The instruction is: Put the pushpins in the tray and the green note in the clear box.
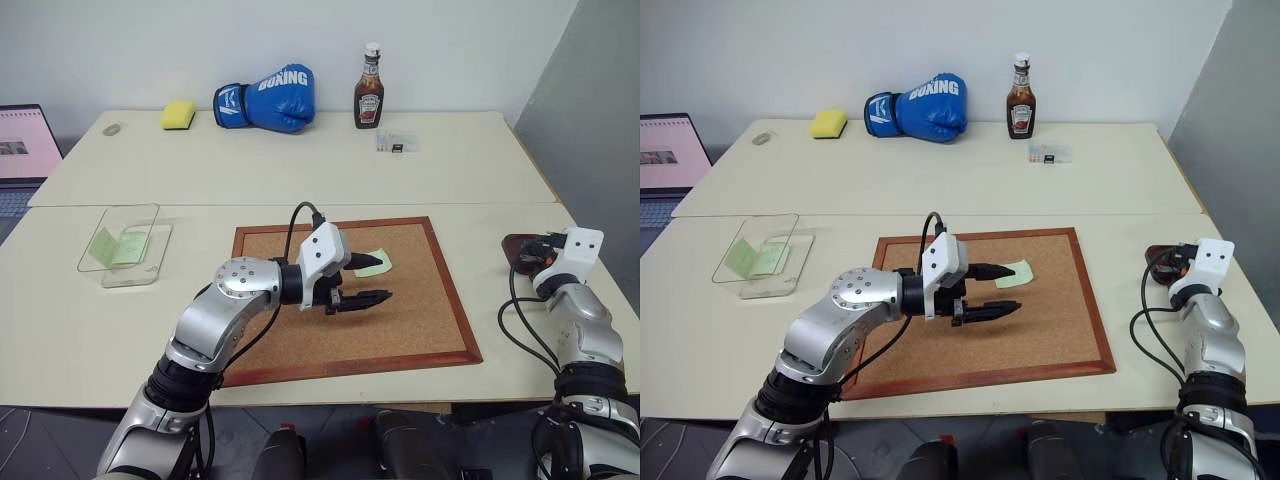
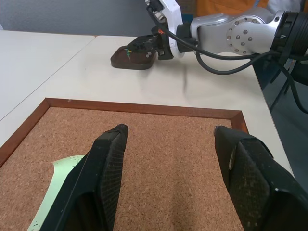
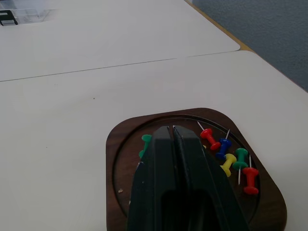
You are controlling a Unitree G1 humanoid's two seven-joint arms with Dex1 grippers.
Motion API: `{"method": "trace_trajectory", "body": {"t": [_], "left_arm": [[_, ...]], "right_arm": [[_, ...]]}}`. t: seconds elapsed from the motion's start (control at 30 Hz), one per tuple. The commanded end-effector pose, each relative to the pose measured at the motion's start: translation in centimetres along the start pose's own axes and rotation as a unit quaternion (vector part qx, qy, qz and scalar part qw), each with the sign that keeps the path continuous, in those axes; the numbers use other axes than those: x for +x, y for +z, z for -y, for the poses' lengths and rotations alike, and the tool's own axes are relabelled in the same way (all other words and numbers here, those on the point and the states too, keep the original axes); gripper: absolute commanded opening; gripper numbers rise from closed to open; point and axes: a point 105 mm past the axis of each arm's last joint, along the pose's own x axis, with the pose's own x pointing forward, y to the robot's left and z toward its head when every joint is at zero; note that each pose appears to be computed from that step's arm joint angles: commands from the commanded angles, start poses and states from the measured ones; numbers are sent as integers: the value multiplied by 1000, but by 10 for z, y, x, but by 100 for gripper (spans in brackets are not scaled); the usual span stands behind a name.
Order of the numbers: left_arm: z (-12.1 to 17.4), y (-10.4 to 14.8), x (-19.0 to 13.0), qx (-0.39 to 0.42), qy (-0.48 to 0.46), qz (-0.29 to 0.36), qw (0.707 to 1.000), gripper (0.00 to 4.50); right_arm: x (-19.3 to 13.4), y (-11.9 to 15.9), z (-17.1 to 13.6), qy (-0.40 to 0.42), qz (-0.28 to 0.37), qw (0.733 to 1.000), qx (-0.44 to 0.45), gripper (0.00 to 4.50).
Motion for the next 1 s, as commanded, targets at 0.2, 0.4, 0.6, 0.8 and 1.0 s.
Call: {"method": "trace_trajectory", "body": {"t": [0.2, 0.4, 0.6, 0.8, 1.0], "left_arm": [[0, 7, 0, 14, -3, 8, 1000, 310], [0, 6, -1, 13, 0, 6, 1000, 310], [0, 6, -1, 12, 2, 6, 1000, 310], [0, 5, -2, 11, 2, 6, 1000, 310], [-2, 6, -1, 10, 2, 6, 1000, 310]], "right_arm": [[-2, 11, 7, -11, 19, 1000, -3, 35], [-2, 14, 8, -13, 22, 1000, -4, 49], [-2, 21, 7, -12, 35, 999, -6, 49], [-4, 35, 3, -6, 57, 998, 0, 49], [-8, 54, -5, 10, 87, 996, 18, 49]]}}
